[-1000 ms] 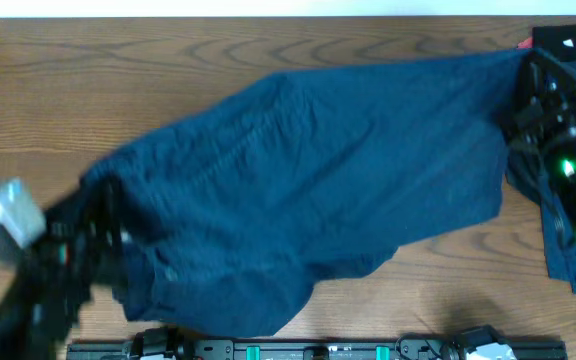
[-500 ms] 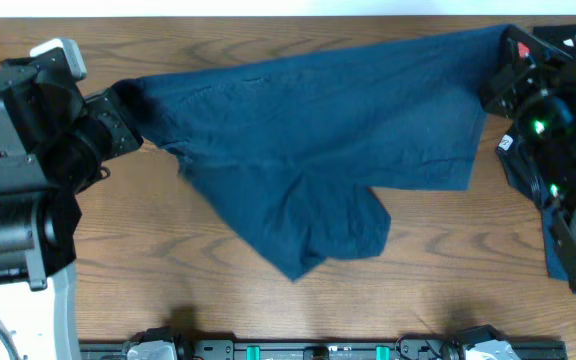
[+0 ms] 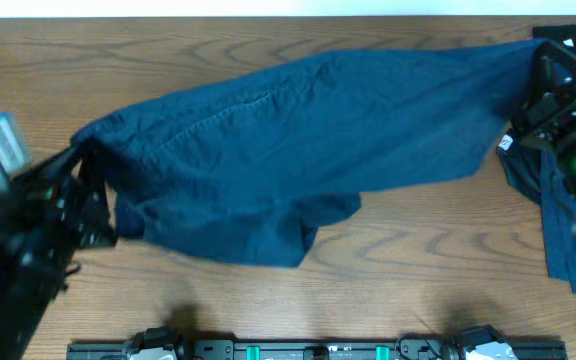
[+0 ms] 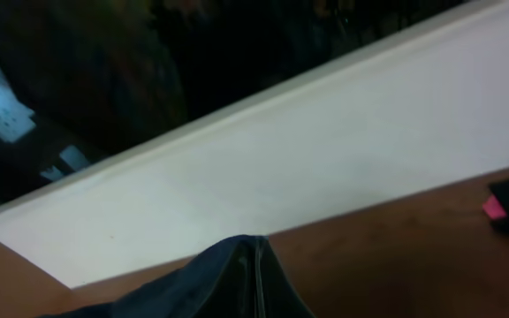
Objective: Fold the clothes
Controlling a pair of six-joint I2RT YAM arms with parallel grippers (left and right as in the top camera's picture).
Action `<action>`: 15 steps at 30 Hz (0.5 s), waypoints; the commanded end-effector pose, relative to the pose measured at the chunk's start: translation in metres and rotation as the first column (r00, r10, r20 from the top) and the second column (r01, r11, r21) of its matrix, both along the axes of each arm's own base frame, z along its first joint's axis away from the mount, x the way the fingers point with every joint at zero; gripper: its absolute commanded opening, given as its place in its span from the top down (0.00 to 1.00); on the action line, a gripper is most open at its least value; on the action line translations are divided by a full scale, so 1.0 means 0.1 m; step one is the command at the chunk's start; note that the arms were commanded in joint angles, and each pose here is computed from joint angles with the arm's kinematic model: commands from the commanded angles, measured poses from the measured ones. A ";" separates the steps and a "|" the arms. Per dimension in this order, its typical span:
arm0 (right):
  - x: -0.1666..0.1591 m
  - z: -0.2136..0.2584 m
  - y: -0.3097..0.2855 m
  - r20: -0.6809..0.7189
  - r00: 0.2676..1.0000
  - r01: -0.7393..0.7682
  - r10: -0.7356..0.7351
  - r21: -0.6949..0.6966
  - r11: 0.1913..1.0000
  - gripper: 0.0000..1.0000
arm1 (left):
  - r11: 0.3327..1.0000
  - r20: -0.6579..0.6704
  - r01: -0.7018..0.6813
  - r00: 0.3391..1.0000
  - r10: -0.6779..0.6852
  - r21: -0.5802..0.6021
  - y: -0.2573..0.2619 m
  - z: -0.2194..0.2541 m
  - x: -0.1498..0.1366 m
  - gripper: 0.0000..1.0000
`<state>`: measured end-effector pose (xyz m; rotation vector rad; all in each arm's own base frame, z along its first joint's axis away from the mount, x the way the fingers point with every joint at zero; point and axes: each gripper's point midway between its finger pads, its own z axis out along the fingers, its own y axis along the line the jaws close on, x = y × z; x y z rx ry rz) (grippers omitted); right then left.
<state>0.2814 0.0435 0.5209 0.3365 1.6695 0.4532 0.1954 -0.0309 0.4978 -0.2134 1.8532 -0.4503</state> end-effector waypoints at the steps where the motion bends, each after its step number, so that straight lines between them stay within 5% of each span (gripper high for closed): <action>1: -0.10 0.16 -0.04 0.044 0.999 0.004 -0.004 -0.004 1.000 0.99 | 0.999 0.024 0.031 0.999 -0.030 -0.034 -0.06 0.11 -0.02 0.94; 6: 0.06 0.10 0.00 0.022 1.000 0.005 -0.005 0.003 1.000 0.99 | 1.000 0.021 -0.013 1.000 0.014 -0.022 0.03 0.12 0.17 0.94; 15: 1.04 -0.45 0.31 -0.121 0.992 -0.041 0.040 -0.009 0.999 0.99 | 0.972 -0.261 -0.199 0.939 0.225 0.121 0.57 -0.66 1.33 0.94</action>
